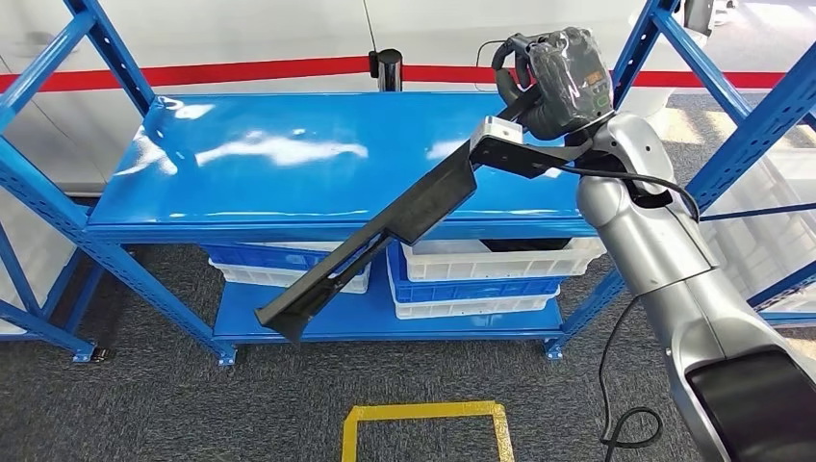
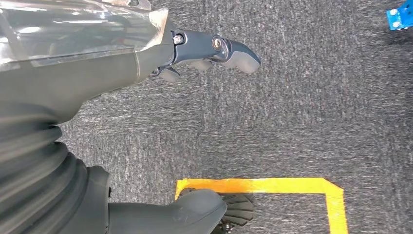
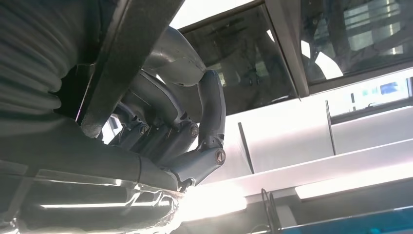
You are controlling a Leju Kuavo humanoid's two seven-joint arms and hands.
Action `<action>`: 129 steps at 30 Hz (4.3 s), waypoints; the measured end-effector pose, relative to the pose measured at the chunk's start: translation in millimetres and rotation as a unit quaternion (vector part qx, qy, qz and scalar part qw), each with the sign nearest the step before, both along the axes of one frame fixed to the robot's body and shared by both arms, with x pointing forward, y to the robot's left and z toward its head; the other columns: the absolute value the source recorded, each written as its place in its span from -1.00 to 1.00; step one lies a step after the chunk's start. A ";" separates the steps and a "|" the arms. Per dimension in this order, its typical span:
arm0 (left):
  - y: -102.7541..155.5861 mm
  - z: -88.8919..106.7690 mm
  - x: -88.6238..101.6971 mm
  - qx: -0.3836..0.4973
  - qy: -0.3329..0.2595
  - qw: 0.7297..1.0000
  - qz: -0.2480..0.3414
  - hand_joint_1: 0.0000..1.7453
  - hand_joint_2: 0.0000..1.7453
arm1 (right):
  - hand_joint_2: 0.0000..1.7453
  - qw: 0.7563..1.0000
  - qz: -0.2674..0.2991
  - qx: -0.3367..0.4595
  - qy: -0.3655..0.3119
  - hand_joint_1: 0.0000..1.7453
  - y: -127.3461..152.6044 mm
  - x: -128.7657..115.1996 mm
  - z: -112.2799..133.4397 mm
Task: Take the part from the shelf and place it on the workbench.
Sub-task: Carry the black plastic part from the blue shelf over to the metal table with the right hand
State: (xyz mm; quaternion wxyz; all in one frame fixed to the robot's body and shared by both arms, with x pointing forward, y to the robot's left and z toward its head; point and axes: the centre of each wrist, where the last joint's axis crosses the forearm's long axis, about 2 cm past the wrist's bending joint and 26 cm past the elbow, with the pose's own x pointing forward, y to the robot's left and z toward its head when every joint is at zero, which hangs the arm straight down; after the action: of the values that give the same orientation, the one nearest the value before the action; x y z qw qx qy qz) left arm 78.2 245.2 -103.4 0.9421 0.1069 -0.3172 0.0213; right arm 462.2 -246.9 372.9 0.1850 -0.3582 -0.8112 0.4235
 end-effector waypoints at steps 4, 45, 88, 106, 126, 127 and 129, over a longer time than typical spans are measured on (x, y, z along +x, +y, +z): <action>0.6 0.0 0.6 0.000 0.000 1.000 0.000 -1.00 1.00 | 1.00 1.000 -0.002 0.000 -0.001 1.00 -1.4 0.5 2.7; 1.3 0.9 5.3 0.002 -0.005 1.000 -0.004 -1.00 1.00 | 1.00 1.000 -0.012 -0.005 0.007 1.00 -13.5 -3.2 -7.3; 6.7 -1.2 -3.5 0.002 -0.012 1.000 0.027 -1.00 1.00 | 1.00 0.999 -0.035 0.000 0.003 1.00 -28.7 -2.9 -10.6; 3.7 -0.1 1.5 -0.001 -0.011 1.000 0.014 -1.00 1.00 | 1.00 0.999 -0.051 -0.006 0.004 1.00 -44.0 -9.6 -23.1; 0.5 1.2 6.6 -0.003 -0.014 1.000 0.010 -1.00 1.00 | 1.00 0.998 -0.062 -0.008 -0.001 1.00 -54.1 -13.7 -20.9; 1.4 0.9 5.6 -0.002 -0.013 1.000 0.011 -1.00 1.00 | 1.00 0.998 -0.063 -0.009 -0.001 1.00 -54.2 -13.9 -21.8; 2.6 0.4 3.6 -0.001 -0.012 1.000 0.014 -1.00 1.00 | 1.00 0.998 -0.065 -0.011 -0.003 1.00 -54.5 -14.0 -22.3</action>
State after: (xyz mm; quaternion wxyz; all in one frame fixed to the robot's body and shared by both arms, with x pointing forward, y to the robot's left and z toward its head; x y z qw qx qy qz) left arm 81.8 247.8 -103.0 0.9378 0.1104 -0.3272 0.0362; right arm 448.2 -301.5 350.6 0.2059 -0.4132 -0.7823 0.4182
